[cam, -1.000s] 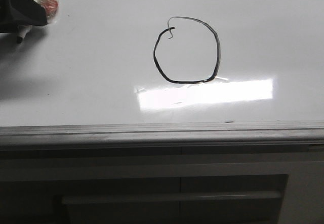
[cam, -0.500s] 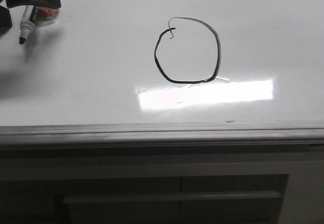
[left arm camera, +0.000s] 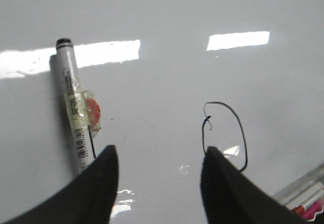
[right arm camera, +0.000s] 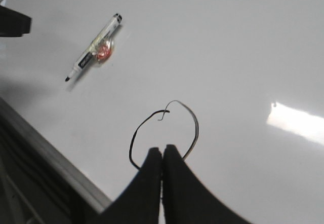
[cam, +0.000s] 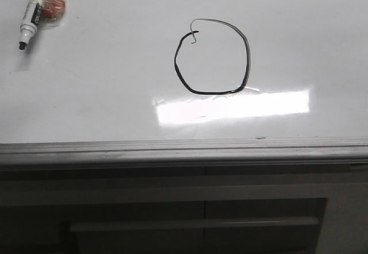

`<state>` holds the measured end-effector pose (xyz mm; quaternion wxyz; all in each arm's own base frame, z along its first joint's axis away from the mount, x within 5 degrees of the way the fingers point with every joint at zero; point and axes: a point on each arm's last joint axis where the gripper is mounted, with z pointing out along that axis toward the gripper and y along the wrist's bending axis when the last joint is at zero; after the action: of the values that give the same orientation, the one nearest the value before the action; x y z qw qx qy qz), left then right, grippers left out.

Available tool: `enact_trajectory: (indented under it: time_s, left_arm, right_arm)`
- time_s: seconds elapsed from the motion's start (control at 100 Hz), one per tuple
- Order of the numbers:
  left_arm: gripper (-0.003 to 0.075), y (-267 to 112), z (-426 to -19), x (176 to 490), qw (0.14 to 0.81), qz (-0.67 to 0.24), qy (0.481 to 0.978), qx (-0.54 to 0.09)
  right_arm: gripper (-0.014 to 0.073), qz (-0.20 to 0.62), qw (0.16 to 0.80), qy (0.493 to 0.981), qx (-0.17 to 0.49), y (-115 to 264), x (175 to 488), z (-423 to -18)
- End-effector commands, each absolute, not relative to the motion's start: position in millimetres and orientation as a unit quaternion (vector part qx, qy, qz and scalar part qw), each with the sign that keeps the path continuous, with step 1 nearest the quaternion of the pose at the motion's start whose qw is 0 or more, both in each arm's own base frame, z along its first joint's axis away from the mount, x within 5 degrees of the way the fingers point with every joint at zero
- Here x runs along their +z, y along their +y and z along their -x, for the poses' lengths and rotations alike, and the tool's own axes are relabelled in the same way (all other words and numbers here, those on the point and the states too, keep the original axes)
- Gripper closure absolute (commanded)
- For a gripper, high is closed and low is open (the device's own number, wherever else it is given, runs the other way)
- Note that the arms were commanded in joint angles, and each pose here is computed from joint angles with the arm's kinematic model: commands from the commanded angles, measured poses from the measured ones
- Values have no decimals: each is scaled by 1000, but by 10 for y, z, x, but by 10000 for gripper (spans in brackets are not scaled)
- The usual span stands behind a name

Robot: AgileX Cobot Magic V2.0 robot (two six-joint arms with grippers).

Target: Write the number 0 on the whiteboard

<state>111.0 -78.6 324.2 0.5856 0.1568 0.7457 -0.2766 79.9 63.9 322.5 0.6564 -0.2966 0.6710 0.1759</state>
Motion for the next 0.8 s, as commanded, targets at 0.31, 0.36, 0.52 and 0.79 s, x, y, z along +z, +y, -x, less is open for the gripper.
enact_trajectory:
  time_s: [0.31, 0.36, 0.52, 0.79]
  left_arm:
    - [740, -539, -677, 3484, 655, -218, 681, -244]
    - [740, -539, -676, 3484, 655, -217, 681, -245]
    - [740, -539, -676, 3484, 655, -217, 681, -245]
    - [740, -539, -676, 3484, 655, -217, 681, -245]
  right_arm:
    - [652, 240, 751, 590, 172, 534, 3186, -759]
    - [653, 240, 751, 590, 172, 534, 3186, -759]
    - [653, 240, 751, 590, 172, 534, 3186, -759]
    - [653, 240, 751, 590, 172, 534, 3186, -759]
